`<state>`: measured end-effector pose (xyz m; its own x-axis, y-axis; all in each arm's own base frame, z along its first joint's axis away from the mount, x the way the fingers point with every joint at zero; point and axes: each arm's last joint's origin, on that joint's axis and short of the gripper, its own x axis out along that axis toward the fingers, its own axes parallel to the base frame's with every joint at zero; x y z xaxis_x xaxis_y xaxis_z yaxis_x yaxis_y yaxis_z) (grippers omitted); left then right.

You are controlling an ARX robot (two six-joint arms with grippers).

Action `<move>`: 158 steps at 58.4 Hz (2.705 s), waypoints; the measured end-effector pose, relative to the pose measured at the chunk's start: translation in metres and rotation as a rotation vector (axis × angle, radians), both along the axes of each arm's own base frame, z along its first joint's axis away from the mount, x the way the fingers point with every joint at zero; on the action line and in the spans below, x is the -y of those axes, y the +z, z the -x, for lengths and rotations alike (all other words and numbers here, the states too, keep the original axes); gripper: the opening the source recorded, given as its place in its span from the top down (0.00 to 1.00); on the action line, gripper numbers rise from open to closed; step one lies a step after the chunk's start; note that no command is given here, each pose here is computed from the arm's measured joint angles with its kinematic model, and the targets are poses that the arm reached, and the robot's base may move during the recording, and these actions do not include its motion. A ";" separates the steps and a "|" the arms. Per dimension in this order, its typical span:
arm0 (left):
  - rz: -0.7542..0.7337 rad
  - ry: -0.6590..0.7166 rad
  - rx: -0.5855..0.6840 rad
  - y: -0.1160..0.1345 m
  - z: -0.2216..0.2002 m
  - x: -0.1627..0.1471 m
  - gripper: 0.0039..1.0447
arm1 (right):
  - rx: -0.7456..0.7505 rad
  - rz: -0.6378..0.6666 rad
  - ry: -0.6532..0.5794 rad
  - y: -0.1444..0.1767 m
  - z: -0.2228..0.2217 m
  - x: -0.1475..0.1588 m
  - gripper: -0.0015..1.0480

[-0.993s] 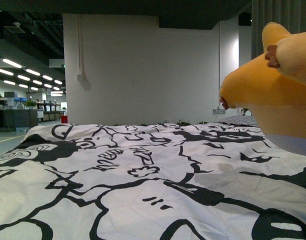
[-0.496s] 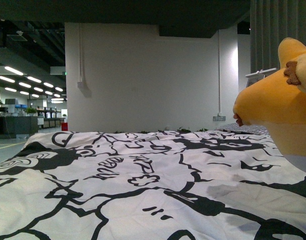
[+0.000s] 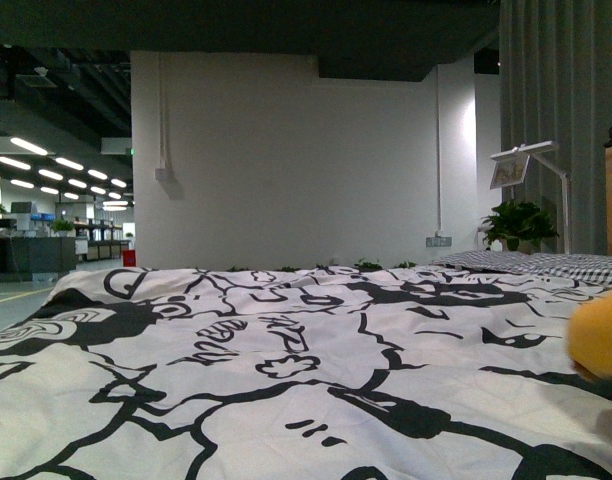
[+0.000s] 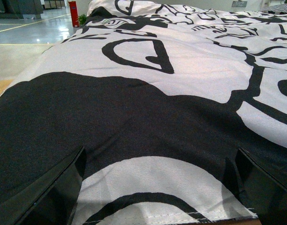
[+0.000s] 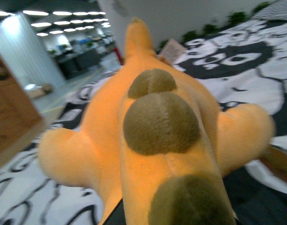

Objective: Put away toys

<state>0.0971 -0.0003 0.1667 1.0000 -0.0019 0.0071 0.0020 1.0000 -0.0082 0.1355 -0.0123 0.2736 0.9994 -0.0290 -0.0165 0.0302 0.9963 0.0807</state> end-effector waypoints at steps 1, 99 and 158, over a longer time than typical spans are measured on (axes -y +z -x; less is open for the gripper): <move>0.000 0.000 0.000 0.000 0.000 0.000 0.06 | -0.002 0.003 -0.008 -0.002 0.000 -0.001 0.92; 0.000 -0.001 0.000 0.000 0.000 0.000 0.06 | 0.036 0.078 0.023 -0.104 0.039 -0.012 0.92; 0.000 -0.001 0.000 0.000 0.000 0.000 0.06 | 0.025 0.078 0.026 -0.106 0.039 -0.012 0.92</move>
<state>0.0971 -0.0003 0.1667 1.0000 -0.0031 0.0071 0.0031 1.0000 -0.0082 0.0970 -0.0003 0.1681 0.9999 -0.0031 0.0097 0.0030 1.0000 0.0036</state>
